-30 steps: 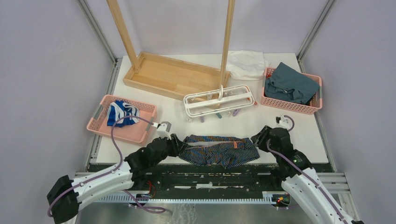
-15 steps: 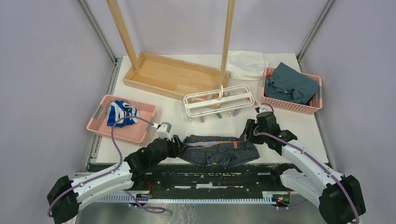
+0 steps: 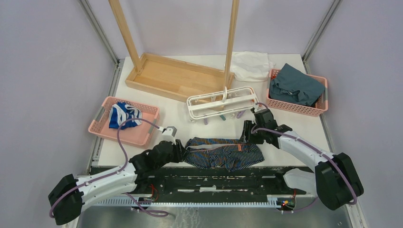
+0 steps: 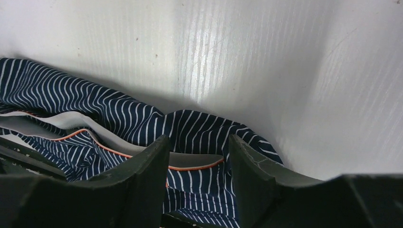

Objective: Clip the underwear to the hanger

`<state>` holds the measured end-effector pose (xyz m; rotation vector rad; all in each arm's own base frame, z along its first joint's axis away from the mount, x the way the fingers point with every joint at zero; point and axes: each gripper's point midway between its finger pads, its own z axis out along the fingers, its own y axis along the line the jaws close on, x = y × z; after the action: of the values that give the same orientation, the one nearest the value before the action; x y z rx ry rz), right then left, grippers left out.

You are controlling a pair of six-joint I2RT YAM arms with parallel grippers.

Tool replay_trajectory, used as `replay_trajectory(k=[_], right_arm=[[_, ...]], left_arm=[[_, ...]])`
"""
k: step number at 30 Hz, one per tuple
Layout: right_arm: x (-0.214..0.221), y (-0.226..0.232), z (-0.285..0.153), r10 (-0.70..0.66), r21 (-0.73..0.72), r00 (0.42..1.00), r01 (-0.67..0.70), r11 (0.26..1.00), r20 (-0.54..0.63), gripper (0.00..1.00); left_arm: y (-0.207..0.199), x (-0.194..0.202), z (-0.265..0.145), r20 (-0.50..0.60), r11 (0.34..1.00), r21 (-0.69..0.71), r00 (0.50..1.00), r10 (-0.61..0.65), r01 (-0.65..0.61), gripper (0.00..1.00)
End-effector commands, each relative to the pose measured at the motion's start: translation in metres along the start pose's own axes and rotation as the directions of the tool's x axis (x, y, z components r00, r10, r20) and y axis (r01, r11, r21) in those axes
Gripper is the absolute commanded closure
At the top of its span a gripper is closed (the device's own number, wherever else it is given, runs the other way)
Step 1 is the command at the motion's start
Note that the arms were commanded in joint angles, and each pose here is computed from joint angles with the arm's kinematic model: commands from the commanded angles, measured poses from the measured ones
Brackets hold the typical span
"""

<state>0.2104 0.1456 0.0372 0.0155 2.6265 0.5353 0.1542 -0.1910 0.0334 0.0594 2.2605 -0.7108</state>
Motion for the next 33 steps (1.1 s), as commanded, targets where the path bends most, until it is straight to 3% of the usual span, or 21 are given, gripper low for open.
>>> replay_trajectory(k=[1,4,10,15,18,19,20,22,24,33], right_arm=[[-0.027,0.007,0.002,-0.037,-0.004,0.997,0.037,0.999,0.069,0.45],[-0.025,0.005,0.003,-0.038,0.002,0.997,0.038,0.999,0.062,0.51],[-0.026,0.009,-0.007,-0.032,-0.023,0.995,0.035,0.999,0.098,0.79],[-0.028,0.009,-0.023,-0.038,-0.020,0.989,0.041,0.999,0.140,0.97],[-0.026,0.006,-0.031,-0.037,-0.009,0.987,0.039,0.999,0.155,1.00],[-0.025,0.005,-0.033,-0.033,-0.004,0.987,0.034,0.999,0.157,0.99],[-0.024,0.004,-0.035,-0.027,-0.002,0.987,0.027,1.000,0.158,0.91],[-0.023,0.006,-0.036,-0.015,-0.016,0.987,0.018,1.000,0.158,0.64],[-0.021,0.013,-0.033,-0.009,-0.051,0.991,0.016,0.999,0.134,0.51],[-0.014,0.020,-0.007,-0.035,-0.088,0.999,0.037,0.995,0.027,0.47]], left_arm=[[-0.006,-0.012,-0.003,0.048,0.999,0.016,0.998,-0.042,0.042,0.63],[-0.003,-0.015,-0.005,0.069,0.999,0.007,0.996,-0.052,0.051,0.69],[0.002,-0.017,-0.004,0.082,0.998,-0.014,0.995,-0.054,0.056,0.80],[0.004,-0.020,-0.001,0.095,0.997,-0.040,0.994,-0.058,0.062,0.91],[0.003,-0.023,-0.001,0.101,0.997,-0.044,0.993,-0.056,0.060,0.97],[0.003,-0.024,-0.001,0.103,0.997,-0.045,0.993,-0.054,0.059,0.97],[0.003,-0.025,-0.001,0.106,0.997,-0.045,0.993,-0.055,0.060,0.97],[0.002,-0.024,0.000,0.104,0.997,-0.045,0.993,-0.052,0.057,0.92],[0.002,-0.025,0.000,0.106,0.997,-0.046,0.993,-0.053,0.058,0.84],[-0.002,-0.028,0.001,0.108,0.998,-0.038,0.993,-0.048,0.053,0.86]])
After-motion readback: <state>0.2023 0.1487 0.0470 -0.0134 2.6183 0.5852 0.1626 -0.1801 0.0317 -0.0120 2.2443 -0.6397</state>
